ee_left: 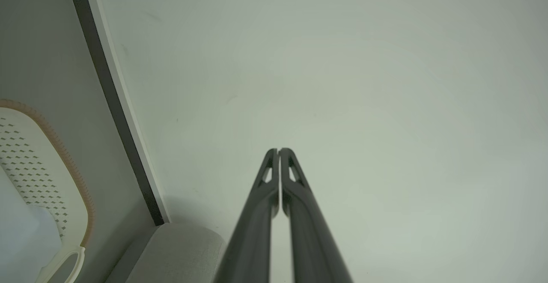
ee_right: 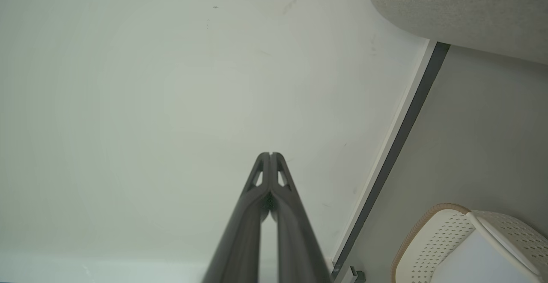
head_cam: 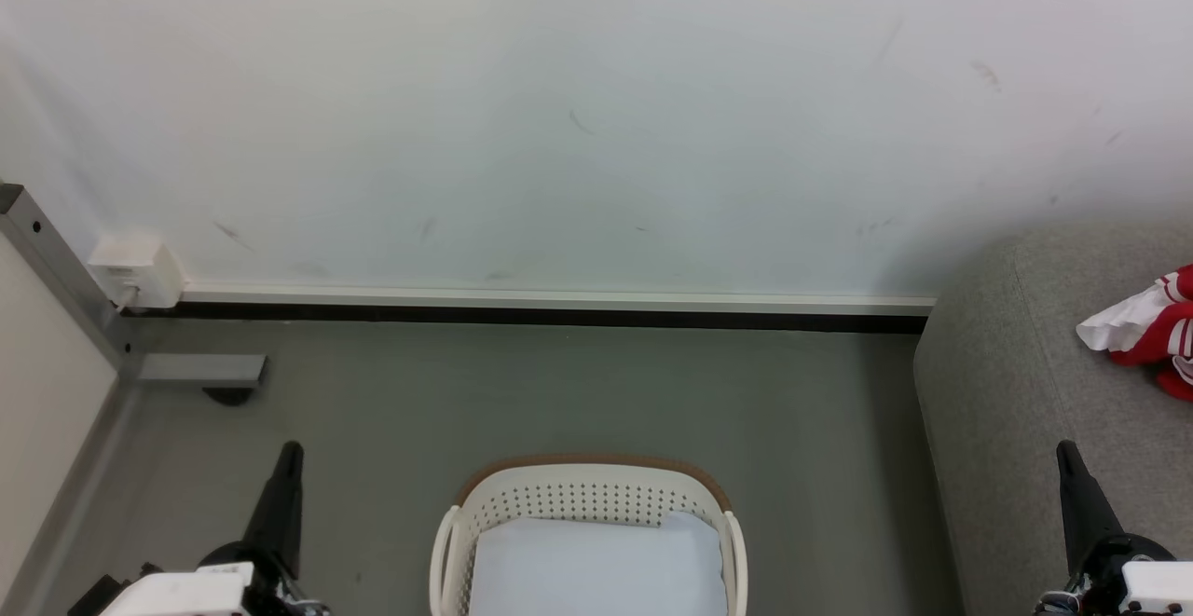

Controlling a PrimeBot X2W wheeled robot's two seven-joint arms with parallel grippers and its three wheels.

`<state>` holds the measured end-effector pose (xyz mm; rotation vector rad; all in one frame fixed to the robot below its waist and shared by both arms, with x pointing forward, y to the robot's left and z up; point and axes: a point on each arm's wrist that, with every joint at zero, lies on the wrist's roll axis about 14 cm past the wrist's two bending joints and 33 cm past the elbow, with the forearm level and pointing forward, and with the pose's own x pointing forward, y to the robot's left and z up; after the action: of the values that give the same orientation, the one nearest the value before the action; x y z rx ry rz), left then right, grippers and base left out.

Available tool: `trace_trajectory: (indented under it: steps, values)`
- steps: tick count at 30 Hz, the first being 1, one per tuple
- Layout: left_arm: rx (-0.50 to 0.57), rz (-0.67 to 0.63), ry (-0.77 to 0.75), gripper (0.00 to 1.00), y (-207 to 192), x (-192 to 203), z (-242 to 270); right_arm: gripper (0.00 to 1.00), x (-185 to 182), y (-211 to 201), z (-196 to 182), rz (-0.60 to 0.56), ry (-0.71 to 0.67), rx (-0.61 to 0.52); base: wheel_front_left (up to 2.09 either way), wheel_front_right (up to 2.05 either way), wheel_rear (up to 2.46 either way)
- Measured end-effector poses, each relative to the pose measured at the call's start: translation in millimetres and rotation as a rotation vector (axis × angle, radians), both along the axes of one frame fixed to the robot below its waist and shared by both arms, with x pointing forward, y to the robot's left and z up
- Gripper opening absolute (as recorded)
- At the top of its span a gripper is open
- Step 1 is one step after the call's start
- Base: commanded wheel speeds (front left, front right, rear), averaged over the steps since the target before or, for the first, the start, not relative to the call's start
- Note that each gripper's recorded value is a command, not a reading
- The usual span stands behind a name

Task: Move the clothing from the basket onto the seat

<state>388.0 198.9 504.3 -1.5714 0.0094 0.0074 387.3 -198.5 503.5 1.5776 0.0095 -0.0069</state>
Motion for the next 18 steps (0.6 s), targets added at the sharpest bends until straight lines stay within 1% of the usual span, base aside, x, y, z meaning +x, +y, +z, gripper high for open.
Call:
trace_trajectory:
  steps: [18]
  values:
    - [0.0,0.0,0.0,0.0,0.0,0.0,0.0,0.0,0.0,0.0,0.0,0.0,0.0,0.0,0.0,0.0,0.0]
